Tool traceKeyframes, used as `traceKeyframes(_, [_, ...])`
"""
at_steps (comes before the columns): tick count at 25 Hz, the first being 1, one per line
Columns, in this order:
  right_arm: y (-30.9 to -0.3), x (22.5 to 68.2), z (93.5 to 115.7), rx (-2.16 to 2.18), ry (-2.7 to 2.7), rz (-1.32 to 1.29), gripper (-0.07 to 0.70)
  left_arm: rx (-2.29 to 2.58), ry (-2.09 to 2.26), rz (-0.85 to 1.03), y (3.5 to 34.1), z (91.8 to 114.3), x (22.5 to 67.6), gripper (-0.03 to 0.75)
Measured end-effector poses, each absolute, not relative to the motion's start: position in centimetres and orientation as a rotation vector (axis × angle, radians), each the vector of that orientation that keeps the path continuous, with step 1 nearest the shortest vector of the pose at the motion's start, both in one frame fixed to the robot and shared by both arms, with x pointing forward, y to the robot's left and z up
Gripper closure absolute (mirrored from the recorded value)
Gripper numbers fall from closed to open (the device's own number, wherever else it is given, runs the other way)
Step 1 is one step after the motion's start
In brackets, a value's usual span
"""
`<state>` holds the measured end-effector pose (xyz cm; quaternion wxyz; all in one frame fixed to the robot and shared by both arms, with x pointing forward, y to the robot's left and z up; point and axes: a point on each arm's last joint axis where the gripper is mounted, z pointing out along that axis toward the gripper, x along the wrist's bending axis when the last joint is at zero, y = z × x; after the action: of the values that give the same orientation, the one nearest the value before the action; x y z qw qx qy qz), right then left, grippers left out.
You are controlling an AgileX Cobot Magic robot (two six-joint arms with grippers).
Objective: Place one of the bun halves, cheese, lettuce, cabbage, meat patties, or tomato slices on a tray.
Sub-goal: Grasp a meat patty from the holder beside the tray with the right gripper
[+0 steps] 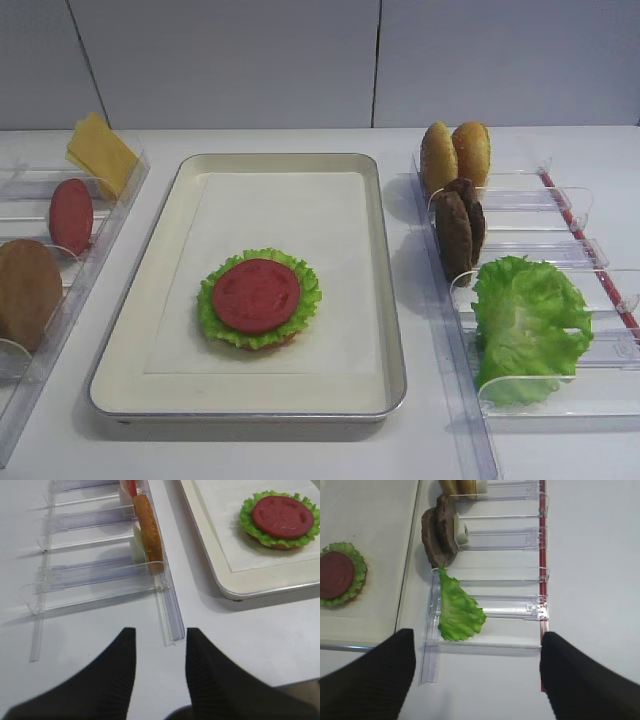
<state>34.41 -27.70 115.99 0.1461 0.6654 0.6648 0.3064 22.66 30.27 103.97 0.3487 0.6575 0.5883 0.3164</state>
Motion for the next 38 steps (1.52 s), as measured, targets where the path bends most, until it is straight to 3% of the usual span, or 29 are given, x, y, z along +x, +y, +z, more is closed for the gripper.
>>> traceKeyframes(8, [-25.3, 39.7, 113.7, 2.046, 2.121, 0.763, 0.103, 1.704, 1.525, 0.82, 30.3, 104.0, 22.7, 0.483])
traceKeyframes(14, [-21.3, 43.2, 110.5, 2.059, 2.245, 0.485, 0.103, 1.704, 1.525, 0.82, 30.3, 104.0, 22.7, 0.483])
traceKeyframes(21, [-17.4, 48.3, 108.8, 2.044, 2.26, 0.463, 0.103, 1.704, 1.525, 0.82, 30.3, 104.0, 22.7, 0.483])
traceKeyframes(38, [-14.8, 53.9, 104.7, 2.078, 2.271, 0.36, 0.104, 1.704, 1.525, 0.82, 30.3, 104.0, 22.7, 0.483])
